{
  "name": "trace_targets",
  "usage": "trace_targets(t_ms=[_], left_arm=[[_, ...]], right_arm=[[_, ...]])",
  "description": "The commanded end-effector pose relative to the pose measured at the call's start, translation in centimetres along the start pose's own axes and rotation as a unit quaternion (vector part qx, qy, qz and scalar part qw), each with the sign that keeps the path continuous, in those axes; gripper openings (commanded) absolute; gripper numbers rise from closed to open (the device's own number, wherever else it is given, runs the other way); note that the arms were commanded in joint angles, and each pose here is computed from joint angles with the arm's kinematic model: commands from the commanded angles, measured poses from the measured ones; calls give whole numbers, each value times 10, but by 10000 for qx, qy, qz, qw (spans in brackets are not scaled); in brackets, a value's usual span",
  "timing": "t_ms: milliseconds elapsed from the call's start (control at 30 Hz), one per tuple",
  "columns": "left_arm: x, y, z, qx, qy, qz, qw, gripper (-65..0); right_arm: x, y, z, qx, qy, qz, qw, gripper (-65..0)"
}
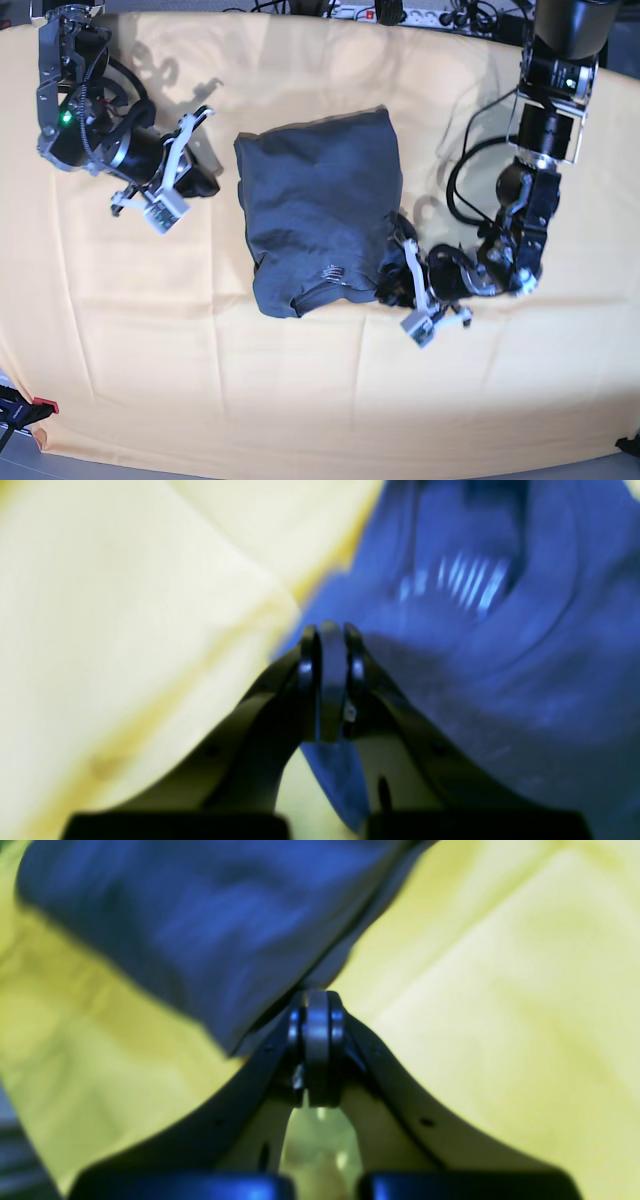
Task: Fold the T-shirt properly
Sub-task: 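Grasp the bundle's sides with both grippers and tuck the edges in, then pat and straighten the bundle's sides with both grippers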
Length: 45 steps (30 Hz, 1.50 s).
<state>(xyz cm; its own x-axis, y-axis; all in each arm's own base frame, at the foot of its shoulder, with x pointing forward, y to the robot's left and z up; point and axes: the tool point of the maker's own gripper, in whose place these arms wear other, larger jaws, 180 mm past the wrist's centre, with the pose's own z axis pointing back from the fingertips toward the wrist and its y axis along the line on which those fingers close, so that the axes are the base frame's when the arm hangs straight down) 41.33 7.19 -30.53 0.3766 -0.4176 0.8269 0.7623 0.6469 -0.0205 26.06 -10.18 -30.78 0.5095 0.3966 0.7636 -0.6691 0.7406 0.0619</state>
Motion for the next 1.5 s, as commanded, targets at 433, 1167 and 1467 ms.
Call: trace_targets(t_ms=[433, 1167, 1467], left_arm=[[-39, 62, 104, 1627, 237, 1778, 9702, -650], [-81, 32, -12, 1148, 577, 1674, 9775, -650], [-38, 17, -46, 1043, 72, 1338, 9855, -650]], right_arm=[[3, 18, -2, 263, -367, -181, 9988, -650], [-18, 48, -16, 553, -395, -621, 9958, -650], [-1, 84, -30, 865, -863, -1252, 9846, -650]])
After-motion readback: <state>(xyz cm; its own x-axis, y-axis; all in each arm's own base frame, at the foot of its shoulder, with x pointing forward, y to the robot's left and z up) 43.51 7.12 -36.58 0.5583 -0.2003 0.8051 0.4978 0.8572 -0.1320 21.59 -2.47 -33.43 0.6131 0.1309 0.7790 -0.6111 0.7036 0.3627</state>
